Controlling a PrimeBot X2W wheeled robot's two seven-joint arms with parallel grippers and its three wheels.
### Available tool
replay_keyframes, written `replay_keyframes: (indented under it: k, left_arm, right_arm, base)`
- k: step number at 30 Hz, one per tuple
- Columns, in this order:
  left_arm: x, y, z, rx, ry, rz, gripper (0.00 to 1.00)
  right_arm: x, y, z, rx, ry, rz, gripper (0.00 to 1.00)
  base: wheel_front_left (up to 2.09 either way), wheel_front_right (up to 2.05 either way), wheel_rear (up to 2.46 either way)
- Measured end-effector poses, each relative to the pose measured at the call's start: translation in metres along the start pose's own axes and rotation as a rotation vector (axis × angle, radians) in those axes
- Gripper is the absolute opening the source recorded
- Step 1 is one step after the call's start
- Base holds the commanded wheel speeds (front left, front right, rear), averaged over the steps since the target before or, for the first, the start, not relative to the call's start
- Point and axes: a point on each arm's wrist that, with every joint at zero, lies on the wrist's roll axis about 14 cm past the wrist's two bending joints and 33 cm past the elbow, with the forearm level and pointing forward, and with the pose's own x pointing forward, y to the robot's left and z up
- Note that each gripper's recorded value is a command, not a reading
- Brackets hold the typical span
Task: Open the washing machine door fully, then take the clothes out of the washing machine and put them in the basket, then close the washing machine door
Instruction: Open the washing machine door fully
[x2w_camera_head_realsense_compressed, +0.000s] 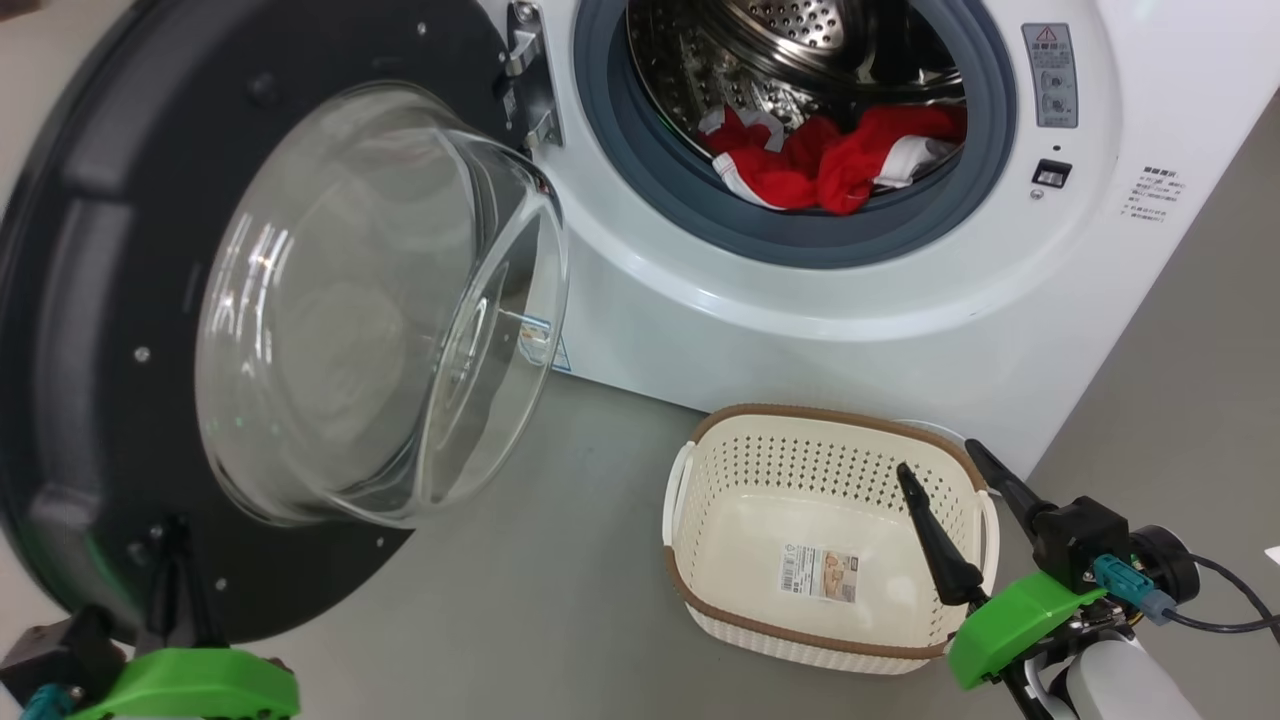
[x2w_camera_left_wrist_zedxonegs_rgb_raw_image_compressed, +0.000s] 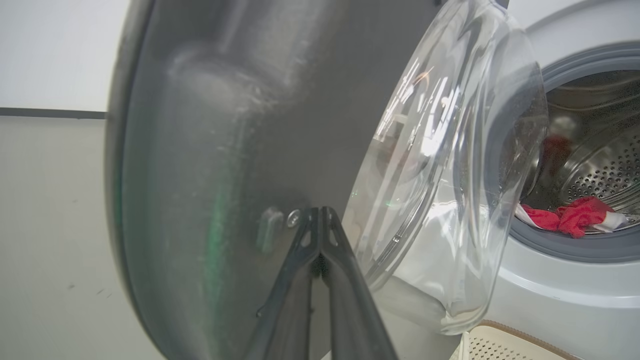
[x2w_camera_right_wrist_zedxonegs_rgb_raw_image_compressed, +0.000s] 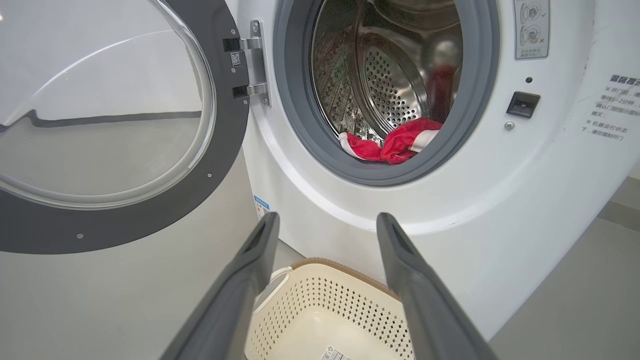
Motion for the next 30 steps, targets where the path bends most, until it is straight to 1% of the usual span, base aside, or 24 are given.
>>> replay_keyframes:
  k: [5, 13, 23, 30]
  left_arm:
    - [0.014, 0.015, 0.001, 0.021, 0.005, 0.041, 0.0]
    - [0.028, 0.027, 0.011, 0.032, -0.018, 0.081, 0.0]
    - [0.039, 0.035, 0.017, 0.048, -0.039, 0.128, 0.0]
    - [0.04, 0.04, 0.019, 0.053, -0.046, 0.139, 0.0]
  right_arm:
    - [0.0, -0.006, -0.007, 0.0, 0.017, -0.004, 1.0]
    - [0.002, -0.013, -0.017, -0.005, 0.04, -0.003, 1.0]
    - [0.003, -0.018, -0.02, -0.009, 0.047, -0.005, 1.0]
    - [0.003, -0.017, -0.019, -0.011, 0.046, -0.002, 1.0]
  base:
    - [0.0, 0.0, 0.0]
    - [0.0, 0.0, 0.0]
    - [0.0, 0.0, 0.0]
    - [0.0, 0.0, 0.0]
